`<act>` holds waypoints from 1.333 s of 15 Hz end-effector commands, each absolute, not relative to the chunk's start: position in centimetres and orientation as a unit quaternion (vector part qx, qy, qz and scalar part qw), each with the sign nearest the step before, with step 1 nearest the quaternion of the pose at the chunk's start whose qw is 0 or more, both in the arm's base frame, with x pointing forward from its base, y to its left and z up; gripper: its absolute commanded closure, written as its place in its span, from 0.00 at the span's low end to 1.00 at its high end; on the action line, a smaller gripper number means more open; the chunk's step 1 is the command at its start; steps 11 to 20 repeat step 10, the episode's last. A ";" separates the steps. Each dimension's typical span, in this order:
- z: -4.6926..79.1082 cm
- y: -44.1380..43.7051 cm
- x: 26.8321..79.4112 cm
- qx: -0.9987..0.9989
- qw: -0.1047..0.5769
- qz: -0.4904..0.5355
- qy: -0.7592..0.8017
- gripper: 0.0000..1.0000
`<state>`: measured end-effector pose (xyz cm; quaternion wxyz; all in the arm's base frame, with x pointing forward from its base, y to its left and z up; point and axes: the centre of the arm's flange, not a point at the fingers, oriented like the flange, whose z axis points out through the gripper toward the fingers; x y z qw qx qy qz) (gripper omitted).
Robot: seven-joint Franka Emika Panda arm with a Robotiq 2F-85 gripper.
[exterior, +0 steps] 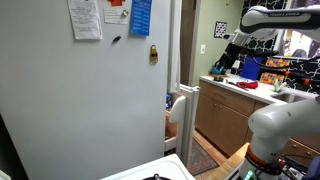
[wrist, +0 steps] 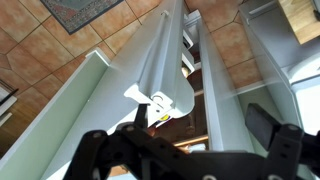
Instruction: Open the bottom refrigerator door
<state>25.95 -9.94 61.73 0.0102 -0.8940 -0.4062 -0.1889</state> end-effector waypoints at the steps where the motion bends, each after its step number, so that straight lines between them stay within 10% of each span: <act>1: 63.2 -10.1 26.0 -0.908 0.045 -0.187 -0.373 0.00; 20: 63.4 -10.2 26.1 -0.909 0.051 -0.194 -0.365 0.00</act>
